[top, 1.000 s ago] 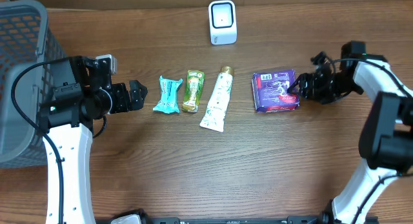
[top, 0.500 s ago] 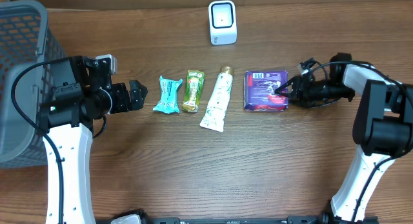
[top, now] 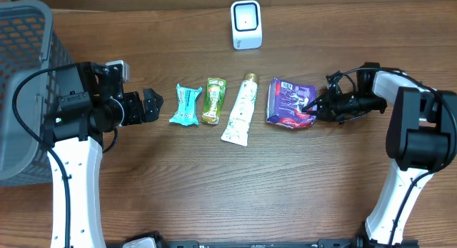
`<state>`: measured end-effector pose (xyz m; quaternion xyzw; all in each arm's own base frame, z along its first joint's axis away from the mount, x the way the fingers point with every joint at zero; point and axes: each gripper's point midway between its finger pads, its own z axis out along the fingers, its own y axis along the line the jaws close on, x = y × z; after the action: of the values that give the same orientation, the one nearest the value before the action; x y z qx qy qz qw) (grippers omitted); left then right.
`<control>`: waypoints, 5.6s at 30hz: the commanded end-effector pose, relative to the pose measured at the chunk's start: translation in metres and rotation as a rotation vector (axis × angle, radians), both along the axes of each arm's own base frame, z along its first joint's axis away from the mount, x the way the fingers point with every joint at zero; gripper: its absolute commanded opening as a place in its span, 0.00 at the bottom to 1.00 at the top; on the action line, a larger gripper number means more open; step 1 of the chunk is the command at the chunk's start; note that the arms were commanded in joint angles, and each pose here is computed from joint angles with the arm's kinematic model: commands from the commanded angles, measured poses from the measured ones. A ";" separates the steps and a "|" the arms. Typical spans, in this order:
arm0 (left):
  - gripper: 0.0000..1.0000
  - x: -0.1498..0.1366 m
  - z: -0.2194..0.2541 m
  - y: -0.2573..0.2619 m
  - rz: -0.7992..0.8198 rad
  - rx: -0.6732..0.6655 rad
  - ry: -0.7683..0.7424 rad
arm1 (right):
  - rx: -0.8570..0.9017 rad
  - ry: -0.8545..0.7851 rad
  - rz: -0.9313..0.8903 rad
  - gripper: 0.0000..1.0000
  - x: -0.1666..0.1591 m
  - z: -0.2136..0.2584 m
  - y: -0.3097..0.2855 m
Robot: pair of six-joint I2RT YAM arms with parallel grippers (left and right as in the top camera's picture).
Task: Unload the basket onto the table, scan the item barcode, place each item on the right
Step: 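Lift the purple packet with the right gripper and reorient it, then carry the purple packet toward the white scanner with the right gripper, then move the purple packet right and lower it onto the table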
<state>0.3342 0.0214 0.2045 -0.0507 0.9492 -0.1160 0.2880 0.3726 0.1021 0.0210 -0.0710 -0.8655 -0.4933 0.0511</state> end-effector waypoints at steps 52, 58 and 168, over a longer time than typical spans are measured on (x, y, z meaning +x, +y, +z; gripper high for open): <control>1.00 0.002 0.009 -0.003 -0.019 -0.001 -0.028 | -1.768 -1.075 -0.256 0.04 0.131 0.288 0.015; 0.99 0.002 0.009 -0.003 -0.019 -0.001 -0.028 | -1.968 -1.212 -0.116 0.04 0.182 0.252 0.061; 1.00 0.002 0.009 -0.003 -0.019 0.000 -0.028 | -0.593 0.021 -0.821 0.04 0.023 0.114 -0.137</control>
<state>0.3342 0.0208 0.2047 -0.0501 0.9490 -0.1175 0.2882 0.4069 -0.0337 0.1558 -0.3757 -0.8918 -0.1562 -0.1978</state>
